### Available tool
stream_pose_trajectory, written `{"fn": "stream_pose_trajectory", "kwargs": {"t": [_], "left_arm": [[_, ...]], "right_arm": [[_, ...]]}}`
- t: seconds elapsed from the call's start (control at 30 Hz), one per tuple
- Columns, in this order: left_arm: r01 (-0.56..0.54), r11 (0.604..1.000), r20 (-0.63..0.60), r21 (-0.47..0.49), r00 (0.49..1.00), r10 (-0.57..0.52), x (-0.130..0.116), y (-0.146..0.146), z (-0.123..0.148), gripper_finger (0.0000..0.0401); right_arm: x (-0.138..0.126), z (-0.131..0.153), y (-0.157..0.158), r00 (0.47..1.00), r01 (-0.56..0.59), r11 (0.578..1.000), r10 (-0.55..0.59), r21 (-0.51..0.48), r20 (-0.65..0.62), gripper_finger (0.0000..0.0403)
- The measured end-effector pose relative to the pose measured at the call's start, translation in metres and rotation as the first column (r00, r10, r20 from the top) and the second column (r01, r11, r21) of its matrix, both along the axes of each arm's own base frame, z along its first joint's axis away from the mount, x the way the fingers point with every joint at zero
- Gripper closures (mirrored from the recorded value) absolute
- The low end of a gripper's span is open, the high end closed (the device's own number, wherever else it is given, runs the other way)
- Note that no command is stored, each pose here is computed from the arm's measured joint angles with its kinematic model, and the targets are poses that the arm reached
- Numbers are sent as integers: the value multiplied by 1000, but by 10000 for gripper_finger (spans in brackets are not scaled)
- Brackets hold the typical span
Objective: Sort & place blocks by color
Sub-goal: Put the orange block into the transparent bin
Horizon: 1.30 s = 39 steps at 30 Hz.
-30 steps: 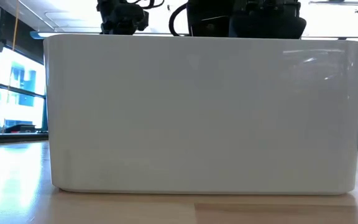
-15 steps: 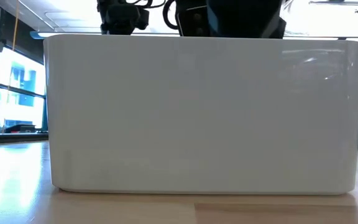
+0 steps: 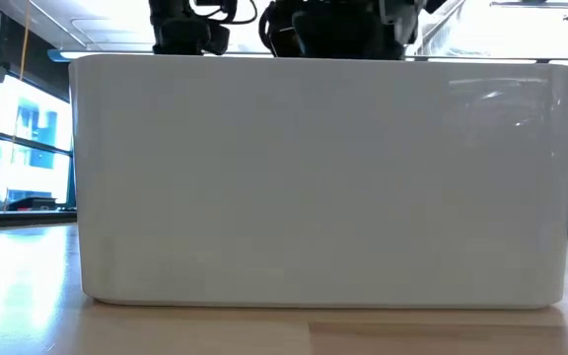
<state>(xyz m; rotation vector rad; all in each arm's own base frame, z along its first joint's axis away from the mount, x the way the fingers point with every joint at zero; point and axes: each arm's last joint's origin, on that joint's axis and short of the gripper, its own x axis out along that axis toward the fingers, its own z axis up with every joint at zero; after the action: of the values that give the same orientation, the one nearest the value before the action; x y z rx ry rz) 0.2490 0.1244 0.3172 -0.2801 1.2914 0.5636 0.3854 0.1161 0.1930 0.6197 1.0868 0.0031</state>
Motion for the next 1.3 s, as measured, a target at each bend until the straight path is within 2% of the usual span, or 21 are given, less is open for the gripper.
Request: {"fn": "stream_pose_trajectory", "kwargs": {"t": [0.33, 0.7, 1.07, 1.3], "left_arm": [[-154, 988, 13, 2, 988, 154, -19, 34, 0, 268], [-367, 930, 48, -14, 929, 367, -40, 62, 1, 268], [-592, 804, 95, -49, 799, 594, -56, 80, 1, 266], [-692, 718, 113, -80, 709, 696, -57, 83, 0, 240]], "right_arm": [[-1, 34, -53, 994, 4, 993, 9, -116, 112, 247], [-17, 74, -121, 978, 28, 971, 23, -239, 208, 247], [-48, 103, -178, 973, 34, 926, 54, -377, 222, 247], [-62, 107, -203, 979, 20, 899, 72, -437, 192, 247]]}}
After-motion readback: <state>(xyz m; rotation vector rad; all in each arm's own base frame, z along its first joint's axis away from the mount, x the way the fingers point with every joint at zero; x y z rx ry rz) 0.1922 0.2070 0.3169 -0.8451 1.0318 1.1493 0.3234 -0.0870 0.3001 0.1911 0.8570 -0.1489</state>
